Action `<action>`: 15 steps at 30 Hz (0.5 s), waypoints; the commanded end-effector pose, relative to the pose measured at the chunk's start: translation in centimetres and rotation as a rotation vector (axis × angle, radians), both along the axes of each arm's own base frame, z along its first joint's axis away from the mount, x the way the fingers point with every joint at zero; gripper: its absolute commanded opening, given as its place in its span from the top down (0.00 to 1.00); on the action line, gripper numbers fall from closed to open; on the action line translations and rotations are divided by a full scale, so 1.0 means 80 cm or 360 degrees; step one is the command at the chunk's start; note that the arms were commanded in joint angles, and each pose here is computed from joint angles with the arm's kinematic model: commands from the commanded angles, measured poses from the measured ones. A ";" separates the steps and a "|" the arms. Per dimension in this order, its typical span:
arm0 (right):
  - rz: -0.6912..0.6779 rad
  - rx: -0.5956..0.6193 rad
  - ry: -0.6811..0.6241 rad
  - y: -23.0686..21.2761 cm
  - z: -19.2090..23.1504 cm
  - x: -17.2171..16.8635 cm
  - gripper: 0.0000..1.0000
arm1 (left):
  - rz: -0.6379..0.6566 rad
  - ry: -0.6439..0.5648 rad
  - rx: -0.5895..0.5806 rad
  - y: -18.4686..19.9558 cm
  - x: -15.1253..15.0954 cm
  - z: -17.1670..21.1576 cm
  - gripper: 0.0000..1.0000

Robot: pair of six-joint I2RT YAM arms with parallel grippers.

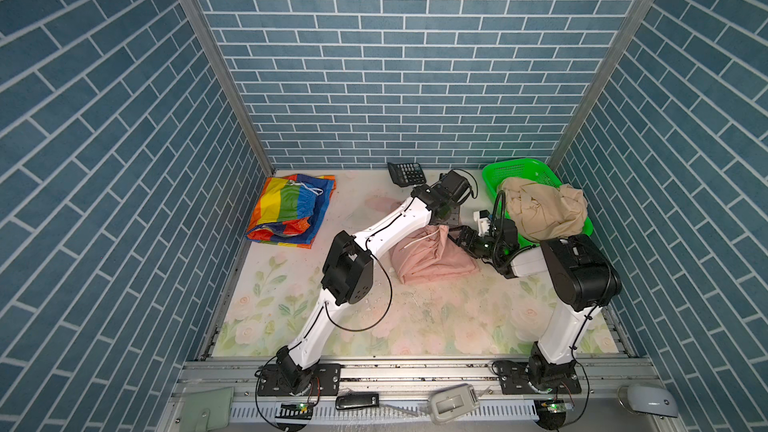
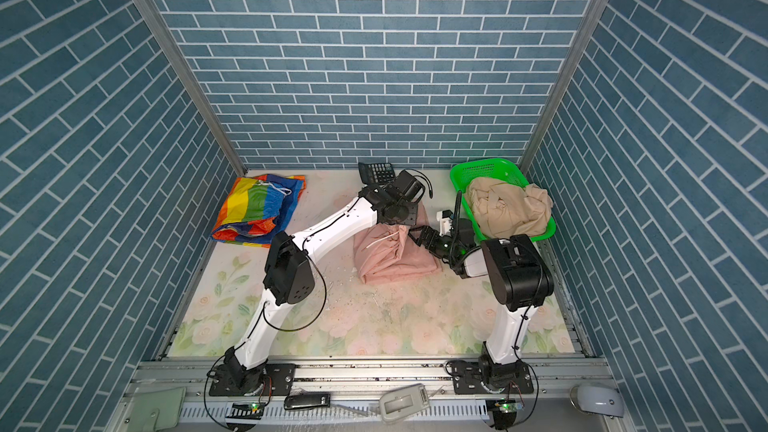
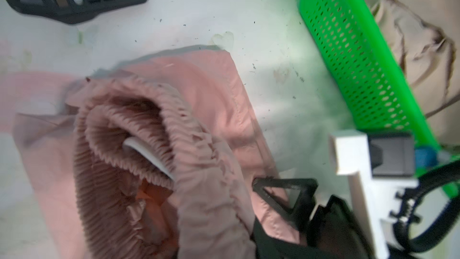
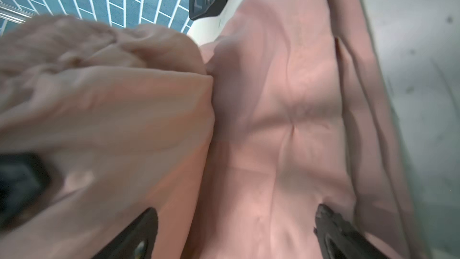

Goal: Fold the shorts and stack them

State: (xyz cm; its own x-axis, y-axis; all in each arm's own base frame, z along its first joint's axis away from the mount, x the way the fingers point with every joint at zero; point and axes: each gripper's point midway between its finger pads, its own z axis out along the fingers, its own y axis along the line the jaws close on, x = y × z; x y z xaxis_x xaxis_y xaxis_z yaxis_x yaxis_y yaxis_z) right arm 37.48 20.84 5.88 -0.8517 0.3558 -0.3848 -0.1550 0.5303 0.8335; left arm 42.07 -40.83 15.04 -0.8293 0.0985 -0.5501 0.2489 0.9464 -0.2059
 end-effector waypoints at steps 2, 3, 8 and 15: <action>-0.0015 -0.0065 0.0379 -0.016 -0.038 -0.059 0.01 | -0.0085 -0.0136 -0.0161 -0.012 0.009 0.055 0.38; -0.0014 -0.0071 0.0354 -0.020 -0.028 -0.061 0.01 | -0.0107 -0.0190 -0.0169 -0.010 0.010 0.076 0.28; -0.0027 -0.0189 0.0223 -0.042 0.022 -0.068 0.01 | -0.0109 -0.0367 -0.0275 0.024 0.000 0.170 0.01; -0.0066 -0.0577 0.0074 -0.072 0.067 -0.066 0.01 | 0.0038 -0.0243 -0.0682 0.086 -0.025 0.143 0.00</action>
State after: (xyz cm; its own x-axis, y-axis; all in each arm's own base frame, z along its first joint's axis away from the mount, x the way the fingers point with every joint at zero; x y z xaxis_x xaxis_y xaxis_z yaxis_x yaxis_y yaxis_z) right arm 33.27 16.61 12.78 -0.8365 0.3206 -0.4445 -0.1194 0.6850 0.7187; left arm 39.38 -34.01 29.55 -0.6944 -0.1017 -0.7124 0.3244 0.8395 -0.4360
